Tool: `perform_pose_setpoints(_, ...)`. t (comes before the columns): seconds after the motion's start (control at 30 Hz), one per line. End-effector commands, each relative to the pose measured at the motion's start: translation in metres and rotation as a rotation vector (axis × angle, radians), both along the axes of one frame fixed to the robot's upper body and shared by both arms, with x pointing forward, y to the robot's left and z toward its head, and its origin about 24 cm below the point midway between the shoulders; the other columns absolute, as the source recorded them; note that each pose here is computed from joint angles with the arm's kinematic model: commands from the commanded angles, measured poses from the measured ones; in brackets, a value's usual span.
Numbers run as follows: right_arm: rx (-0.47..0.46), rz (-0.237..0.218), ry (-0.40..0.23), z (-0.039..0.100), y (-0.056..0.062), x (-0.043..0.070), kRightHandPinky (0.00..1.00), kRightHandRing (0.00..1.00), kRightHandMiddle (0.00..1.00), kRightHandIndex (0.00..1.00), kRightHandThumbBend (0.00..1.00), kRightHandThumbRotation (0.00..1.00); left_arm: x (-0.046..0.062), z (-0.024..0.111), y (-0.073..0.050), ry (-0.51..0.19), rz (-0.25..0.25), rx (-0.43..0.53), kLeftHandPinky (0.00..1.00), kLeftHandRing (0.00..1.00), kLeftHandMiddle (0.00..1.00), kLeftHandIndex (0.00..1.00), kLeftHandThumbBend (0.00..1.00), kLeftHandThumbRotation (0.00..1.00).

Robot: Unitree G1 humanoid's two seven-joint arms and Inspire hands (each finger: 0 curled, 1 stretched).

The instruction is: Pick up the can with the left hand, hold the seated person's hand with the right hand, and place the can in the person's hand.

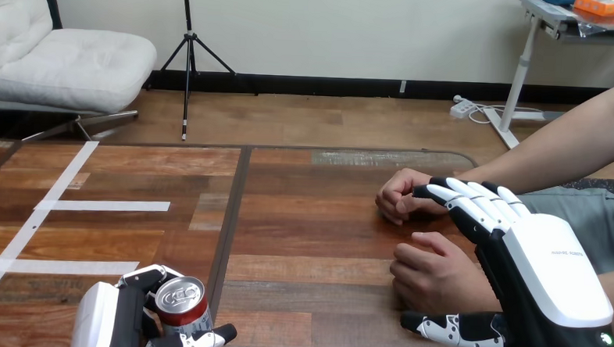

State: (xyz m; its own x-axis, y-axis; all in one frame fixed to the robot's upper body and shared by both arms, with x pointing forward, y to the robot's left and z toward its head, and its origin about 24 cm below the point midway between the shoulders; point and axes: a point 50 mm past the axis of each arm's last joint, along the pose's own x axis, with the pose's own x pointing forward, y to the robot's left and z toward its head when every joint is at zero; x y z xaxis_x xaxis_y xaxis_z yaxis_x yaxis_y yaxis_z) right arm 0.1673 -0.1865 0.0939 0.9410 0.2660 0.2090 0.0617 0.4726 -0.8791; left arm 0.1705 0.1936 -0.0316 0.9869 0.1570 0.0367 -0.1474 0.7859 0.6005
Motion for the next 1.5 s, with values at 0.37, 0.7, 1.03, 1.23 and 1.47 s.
perform_pose_setpoints(0.37,-0.012,0.023,-0.081,0.016,0.005,0.004,0.94,0.9,0.89,0.83,0.86,0.01,0.014,0.034,-0.01,-0.208,-0.079,-0.098,0.27,0.34,0.39,0.39,0.78,0.0)
perform_pose_setpoints(0.7,-0.008,0.025,-0.084,0.015,0.005,0.005,0.94,0.9,0.89,0.83,0.87,0.01,0.014,0.054,-0.014,-0.313,-0.131,-0.147,0.3,0.36,0.41,0.4,0.78,0.0)
perform_pose_setpoints(1.03,-0.006,0.026,-0.082,0.015,0.005,0.005,0.92,0.89,0.88,0.83,0.87,0.0,0.015,0.073,-0.019,-0.393,-0.185,-0.156,0.32,0.37,0.41,0.41,0.77,0.0)
perform_pose_setpoints(1.23,-0.006,0.026,-0.086,0.014,0.005,0.006,0.91,0.89,0.88,0.83,0.88,0.0,0.015,0.083,-0.022,-0.435,-0.214,-0.157,0.32,0.37,0.41,0.42,0.77,0.0)
perform_pose_setpoints(1.47,-0.003,0.026,-0.085,0.014,0.005,0.006,0.91,0.88,0.88,0.82,0.88,0.0,0.016,0.089,-0.024,-0.467,-0.238,-0.175,0.32,0.37,0.41,0.42,0.78,0.0)
